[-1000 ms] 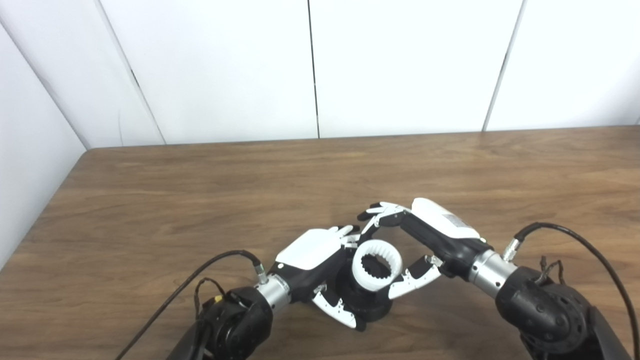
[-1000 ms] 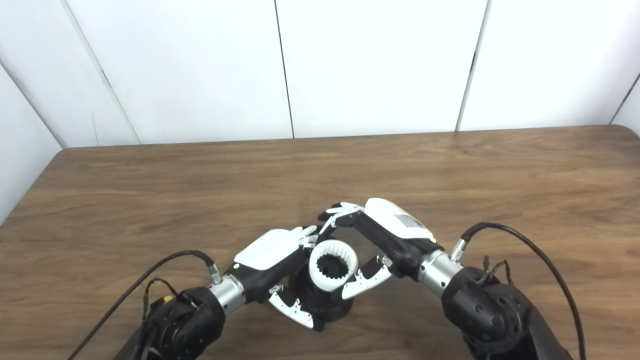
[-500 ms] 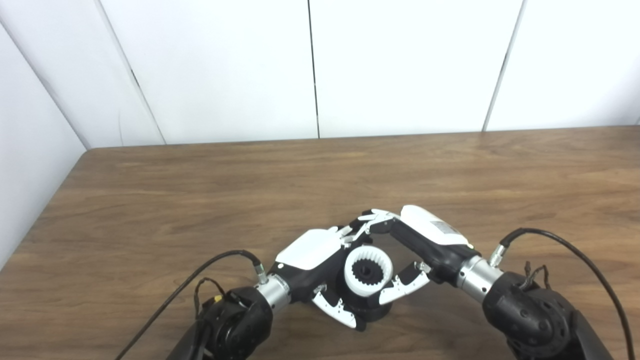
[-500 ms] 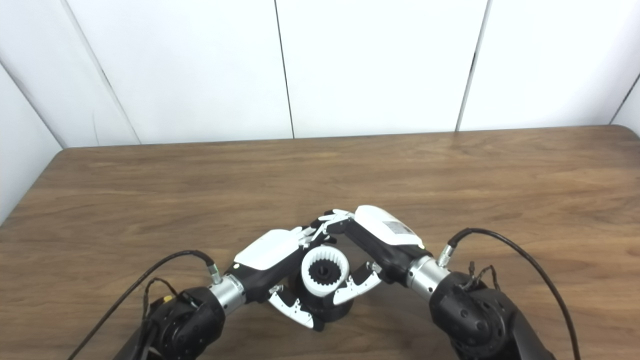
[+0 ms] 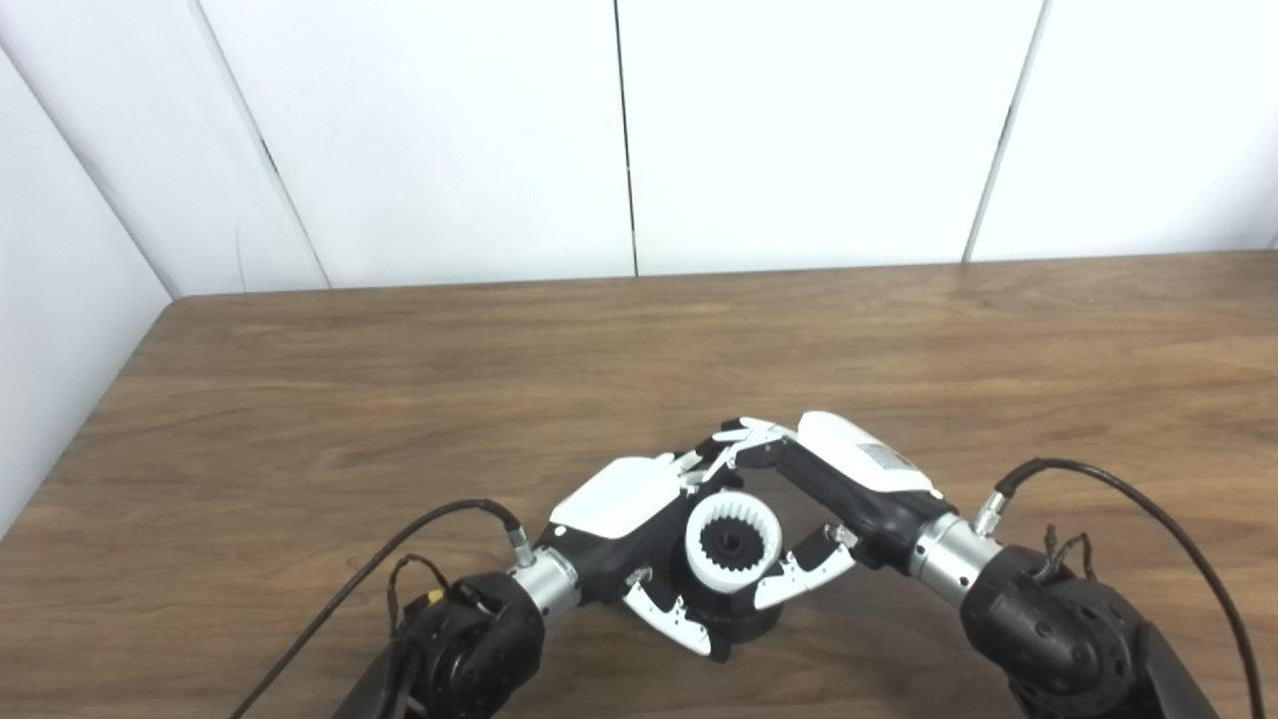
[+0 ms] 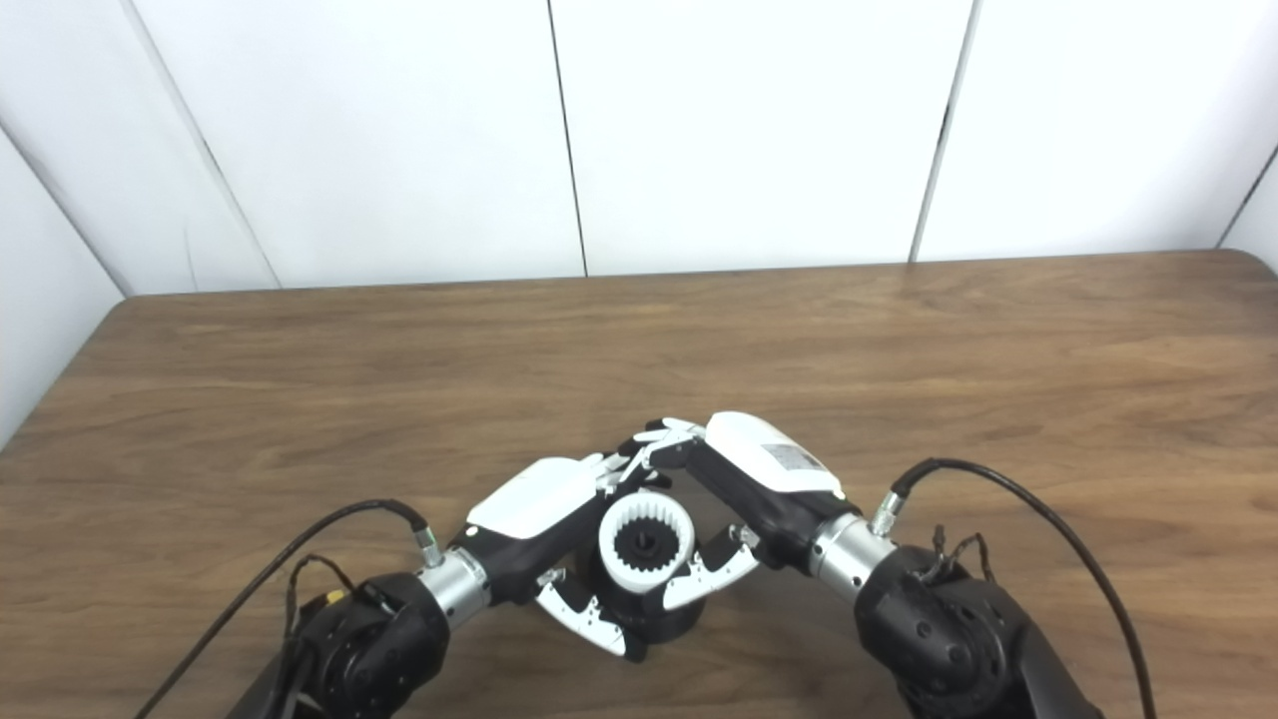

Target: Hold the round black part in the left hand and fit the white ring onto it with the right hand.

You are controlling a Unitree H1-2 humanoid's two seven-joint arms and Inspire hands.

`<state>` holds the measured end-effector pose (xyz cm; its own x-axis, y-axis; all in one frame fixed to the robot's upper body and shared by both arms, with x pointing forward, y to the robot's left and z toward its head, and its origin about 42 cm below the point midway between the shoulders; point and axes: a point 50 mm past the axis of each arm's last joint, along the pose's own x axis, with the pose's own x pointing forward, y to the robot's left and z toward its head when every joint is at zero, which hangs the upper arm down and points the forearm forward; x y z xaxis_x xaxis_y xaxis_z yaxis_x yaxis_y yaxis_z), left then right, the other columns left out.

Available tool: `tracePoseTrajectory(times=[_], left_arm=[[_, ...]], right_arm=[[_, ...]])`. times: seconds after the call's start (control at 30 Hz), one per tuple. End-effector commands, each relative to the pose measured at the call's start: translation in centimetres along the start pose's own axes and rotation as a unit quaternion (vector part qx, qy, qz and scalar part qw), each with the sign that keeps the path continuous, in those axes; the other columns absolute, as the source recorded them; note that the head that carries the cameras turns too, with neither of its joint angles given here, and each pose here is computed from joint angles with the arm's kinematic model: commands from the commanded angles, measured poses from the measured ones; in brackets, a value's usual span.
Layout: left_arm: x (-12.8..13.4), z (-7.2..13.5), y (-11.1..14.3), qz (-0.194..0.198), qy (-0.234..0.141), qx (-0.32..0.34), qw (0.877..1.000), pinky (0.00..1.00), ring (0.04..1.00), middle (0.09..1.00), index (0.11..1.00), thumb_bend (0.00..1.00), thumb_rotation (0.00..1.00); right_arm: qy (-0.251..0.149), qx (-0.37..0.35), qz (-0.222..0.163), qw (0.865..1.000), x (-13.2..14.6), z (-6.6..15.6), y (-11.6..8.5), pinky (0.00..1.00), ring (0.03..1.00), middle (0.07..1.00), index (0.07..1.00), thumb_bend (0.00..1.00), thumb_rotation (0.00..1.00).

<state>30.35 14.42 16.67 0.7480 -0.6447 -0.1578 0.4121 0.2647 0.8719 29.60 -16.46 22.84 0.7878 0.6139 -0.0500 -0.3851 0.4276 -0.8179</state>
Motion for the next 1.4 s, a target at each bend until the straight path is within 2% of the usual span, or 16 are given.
tracePoseTrajectory(times=[0.0, 0.43, 1.13, 1.37], left_arm=[[0.18, 0.40, 0.87, 0.009, -0.004, 0.012, 1.000, 0.99, 1.000, 0.922, 0.705, 0.92, 0.28], [0.15, 0.41, 1.06, 0.008, -0.004, 0.019, 1.000, 0.99, 1.000, 0.927, 0.726, 0.92, 0.30], [0.22, 0.21, 0.99, 0.010, -0.001, 0.020, 1.000, 0.98, 1.000, 0.927, 0.800, 0.93, 0.32], [0.18, -0.29, 1.00, 0.014, 0.003, 0.016, 1.000, 0.98, 0.998, 0.923, 0.793, 0.93, 0.33]], right_arm=[[-0.031, -0.009, -0.007, 0.999, 0.45, 1.04, -0.42, 0.83, 0.932, 0.848, 0.495, 0.52, 0.16], [-0.022, 0.002, 0.007, 1.000, 0.32, 0.56, 0.10, 0.84, 0.924, 0.845, 0.495, 0.52, 0.16], [-0.019, 0.014, 0.005, 1.000, 0.06, 0.17, 0.24, 0.82, 0.921, 0.843, 0.495, 0.52, 0.16], [-0.021, 0.013, 0.004, 1.000, 0.01, 0.13, 0.21, 0.82, 0.922, 0.840, 0.495, 0.52, 0.16]])
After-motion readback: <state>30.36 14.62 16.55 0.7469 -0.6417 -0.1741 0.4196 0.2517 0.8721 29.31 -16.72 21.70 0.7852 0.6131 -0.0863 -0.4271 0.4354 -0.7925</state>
